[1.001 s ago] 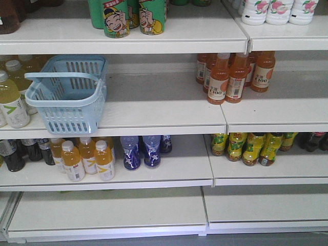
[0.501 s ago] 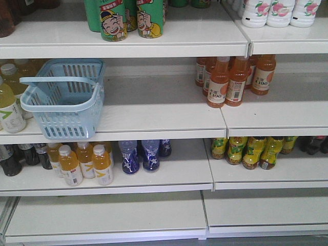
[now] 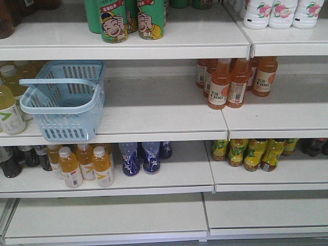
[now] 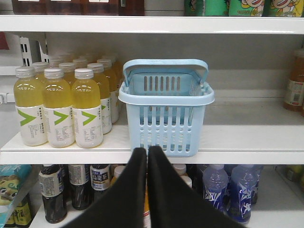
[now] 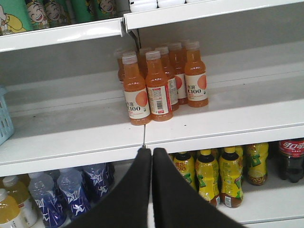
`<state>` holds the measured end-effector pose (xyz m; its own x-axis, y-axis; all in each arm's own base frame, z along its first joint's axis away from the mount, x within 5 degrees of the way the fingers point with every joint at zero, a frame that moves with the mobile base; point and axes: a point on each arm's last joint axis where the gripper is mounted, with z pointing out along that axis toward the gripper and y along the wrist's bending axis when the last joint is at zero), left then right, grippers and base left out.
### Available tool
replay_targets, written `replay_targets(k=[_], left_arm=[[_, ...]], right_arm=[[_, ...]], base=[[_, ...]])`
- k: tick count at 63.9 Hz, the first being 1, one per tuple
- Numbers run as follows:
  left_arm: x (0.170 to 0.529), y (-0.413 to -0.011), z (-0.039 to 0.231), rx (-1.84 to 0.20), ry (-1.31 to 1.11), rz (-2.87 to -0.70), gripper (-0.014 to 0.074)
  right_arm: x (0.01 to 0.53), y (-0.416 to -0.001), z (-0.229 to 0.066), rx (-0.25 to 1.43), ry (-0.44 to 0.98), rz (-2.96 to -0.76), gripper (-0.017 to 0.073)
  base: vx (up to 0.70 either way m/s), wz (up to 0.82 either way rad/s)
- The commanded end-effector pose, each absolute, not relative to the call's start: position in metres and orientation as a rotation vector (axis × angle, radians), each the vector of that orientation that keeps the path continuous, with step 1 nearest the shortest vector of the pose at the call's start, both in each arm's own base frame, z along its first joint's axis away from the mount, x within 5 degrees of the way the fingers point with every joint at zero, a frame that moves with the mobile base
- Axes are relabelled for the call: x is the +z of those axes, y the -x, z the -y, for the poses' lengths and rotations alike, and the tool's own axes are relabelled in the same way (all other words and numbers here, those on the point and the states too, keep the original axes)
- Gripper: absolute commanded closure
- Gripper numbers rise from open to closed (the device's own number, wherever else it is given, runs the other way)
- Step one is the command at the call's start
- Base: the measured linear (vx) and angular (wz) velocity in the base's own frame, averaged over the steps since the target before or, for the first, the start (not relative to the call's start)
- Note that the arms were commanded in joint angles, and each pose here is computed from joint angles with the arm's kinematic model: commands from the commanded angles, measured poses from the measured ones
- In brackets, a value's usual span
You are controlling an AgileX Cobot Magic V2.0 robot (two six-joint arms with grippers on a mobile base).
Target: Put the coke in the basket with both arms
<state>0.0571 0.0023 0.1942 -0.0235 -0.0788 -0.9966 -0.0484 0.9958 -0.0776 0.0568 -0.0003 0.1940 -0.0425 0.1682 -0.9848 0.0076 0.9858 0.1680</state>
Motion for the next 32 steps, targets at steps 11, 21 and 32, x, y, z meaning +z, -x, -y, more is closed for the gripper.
replay_targets(k=[11, 21, 32], left_arm=[[0.1997, -0.0559, -0.0028, -0.038, 0.112, -1.508, 0.0600], [0.1997, -0.0559, -0.0028, -0.038, 0.112, -1.508, 0.0600], [0.1997, -0.0559, -0.0028, -0.038, 0.112, -1.508, 0.0600]], right_arm=[[0.1969, -0.0561, 0.0001, 0.129, -0.124, -1.530, 0.0564], [0.1969, -0.0561, 0.0001, 0.129, -0.124, -1.530, 0.0564], [0.1969, -0.0561, 0.0001, 0.129, -0.124, -1.530, 0.0564]], base=[[0.00, 0.00], [0.00, 0.00], [0.00, 0.00]])
